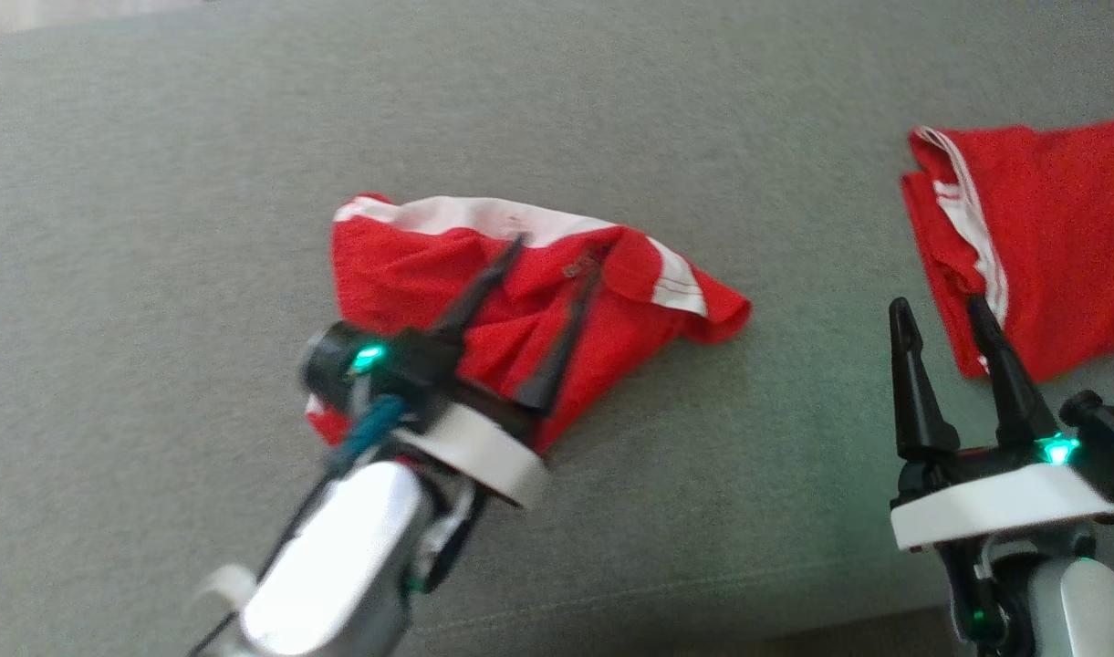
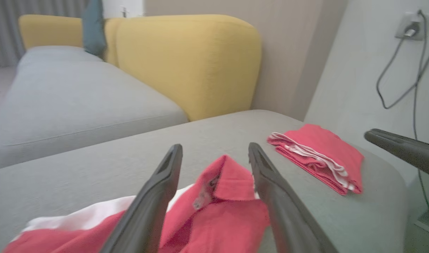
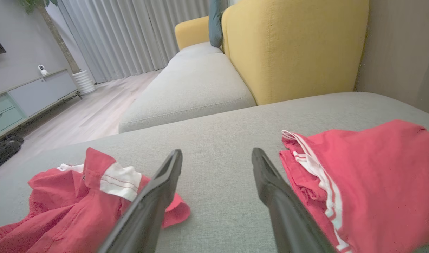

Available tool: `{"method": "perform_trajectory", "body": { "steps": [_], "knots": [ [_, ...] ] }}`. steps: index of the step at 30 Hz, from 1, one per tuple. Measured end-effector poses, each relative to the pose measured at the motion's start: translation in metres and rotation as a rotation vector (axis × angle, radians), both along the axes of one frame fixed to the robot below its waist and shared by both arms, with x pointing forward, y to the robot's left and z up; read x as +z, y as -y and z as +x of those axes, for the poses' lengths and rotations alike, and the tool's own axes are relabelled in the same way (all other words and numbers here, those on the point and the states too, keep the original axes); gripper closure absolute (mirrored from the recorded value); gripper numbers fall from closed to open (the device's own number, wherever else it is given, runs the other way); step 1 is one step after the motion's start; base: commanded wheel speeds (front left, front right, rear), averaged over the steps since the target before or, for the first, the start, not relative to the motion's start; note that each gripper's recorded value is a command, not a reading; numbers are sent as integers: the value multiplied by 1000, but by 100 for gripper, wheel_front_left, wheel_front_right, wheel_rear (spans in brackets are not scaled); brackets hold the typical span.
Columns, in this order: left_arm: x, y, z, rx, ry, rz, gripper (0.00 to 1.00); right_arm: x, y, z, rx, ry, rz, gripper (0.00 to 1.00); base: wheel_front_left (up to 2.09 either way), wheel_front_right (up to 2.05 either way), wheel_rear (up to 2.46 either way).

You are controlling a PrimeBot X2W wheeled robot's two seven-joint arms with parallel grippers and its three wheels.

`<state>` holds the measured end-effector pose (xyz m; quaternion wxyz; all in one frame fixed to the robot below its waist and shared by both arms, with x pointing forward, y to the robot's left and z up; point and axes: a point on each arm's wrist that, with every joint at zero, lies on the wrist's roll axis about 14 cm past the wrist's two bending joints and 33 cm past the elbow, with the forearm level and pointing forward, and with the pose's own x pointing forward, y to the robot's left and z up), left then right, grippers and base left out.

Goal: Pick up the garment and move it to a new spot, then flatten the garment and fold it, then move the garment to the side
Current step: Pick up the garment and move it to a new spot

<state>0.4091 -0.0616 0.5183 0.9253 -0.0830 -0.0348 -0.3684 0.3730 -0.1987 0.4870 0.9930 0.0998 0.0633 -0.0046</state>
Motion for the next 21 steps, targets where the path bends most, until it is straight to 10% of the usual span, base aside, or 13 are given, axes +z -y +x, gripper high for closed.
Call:
{"method": "perform_trajectory", "body": {
  "steps": [10, 21],
  "knots": [
    [7, -148, 12, 466, 12, 53, 0, 15, -37, 10, 123, 29, -14, 0, 0, 0, 0],
    [-10, -224, -24, 637, -46, 116, 0, 16, -51, -5, 173, 11, -46, 0, 0, 0, 0]
  ]
}}
